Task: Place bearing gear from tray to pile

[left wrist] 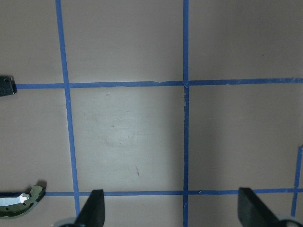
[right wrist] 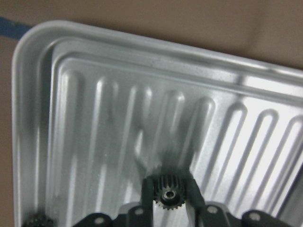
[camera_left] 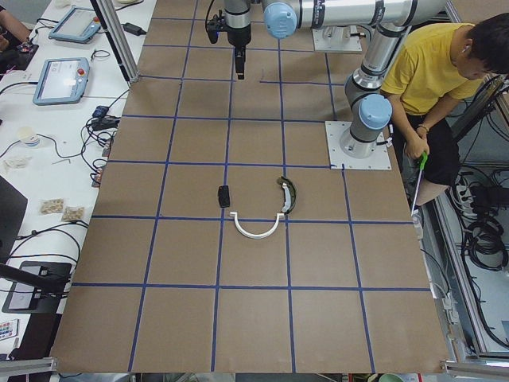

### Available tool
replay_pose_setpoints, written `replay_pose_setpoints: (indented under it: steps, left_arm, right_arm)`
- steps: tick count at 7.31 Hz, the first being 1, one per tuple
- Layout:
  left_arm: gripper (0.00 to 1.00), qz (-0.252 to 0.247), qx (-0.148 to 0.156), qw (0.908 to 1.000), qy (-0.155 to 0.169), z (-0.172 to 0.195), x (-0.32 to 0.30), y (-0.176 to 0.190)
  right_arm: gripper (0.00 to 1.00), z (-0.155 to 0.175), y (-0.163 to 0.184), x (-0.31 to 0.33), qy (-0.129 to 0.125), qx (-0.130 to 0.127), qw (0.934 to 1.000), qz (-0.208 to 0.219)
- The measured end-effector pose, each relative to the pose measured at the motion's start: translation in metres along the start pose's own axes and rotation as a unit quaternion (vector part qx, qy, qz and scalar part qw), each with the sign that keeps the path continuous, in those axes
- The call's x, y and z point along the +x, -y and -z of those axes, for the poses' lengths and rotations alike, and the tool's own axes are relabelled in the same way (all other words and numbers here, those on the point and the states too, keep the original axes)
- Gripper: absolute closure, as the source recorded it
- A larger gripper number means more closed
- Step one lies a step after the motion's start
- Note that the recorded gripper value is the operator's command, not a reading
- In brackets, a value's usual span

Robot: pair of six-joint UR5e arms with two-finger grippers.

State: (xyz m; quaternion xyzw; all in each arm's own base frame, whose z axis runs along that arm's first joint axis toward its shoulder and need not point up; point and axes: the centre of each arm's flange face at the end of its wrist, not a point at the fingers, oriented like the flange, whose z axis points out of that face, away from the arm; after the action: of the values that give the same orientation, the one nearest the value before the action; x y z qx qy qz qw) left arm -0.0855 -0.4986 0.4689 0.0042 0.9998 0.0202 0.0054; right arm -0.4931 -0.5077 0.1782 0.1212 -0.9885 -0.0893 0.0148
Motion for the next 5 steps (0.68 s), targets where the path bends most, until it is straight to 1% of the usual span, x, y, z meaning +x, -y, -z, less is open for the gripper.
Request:
replay_pose_setpoints:
  steps: [2, 3, 4, 5]
  left_arm:
    - [0.0, 0.0, 0.001, 1.0, 0.0, 0.0, 0.0, 0.0]
    - [0.0, 0.0, 0.001, 1.0, -0.001, 0.0, 0.0, 0.0]
    - [0.0, 0.0, 0.001, 1.0, -0.001, 0.0, 0.0, 0.0]
    - [0.0, 0.0, 0.002, 1.0, 0.0, 0.0, 0.0, 0.0]
  right_arm:
    - [1.0, 0.009, 0.0, 0.001, -0.007, 0.001, 1.0, -0.001]
    - [1.0, 0.021, 0.003, -0.003, -0.014, 0.005, 0.9999, 0.0]
    - [1.0, 0.048, 0.014, -0.019, -0.028, 0.014, 0.9995, 0.008]
    - [1.0, 0.092, 0.041, -0.058, -0.05, 0.028, 0.9982, 0.02]
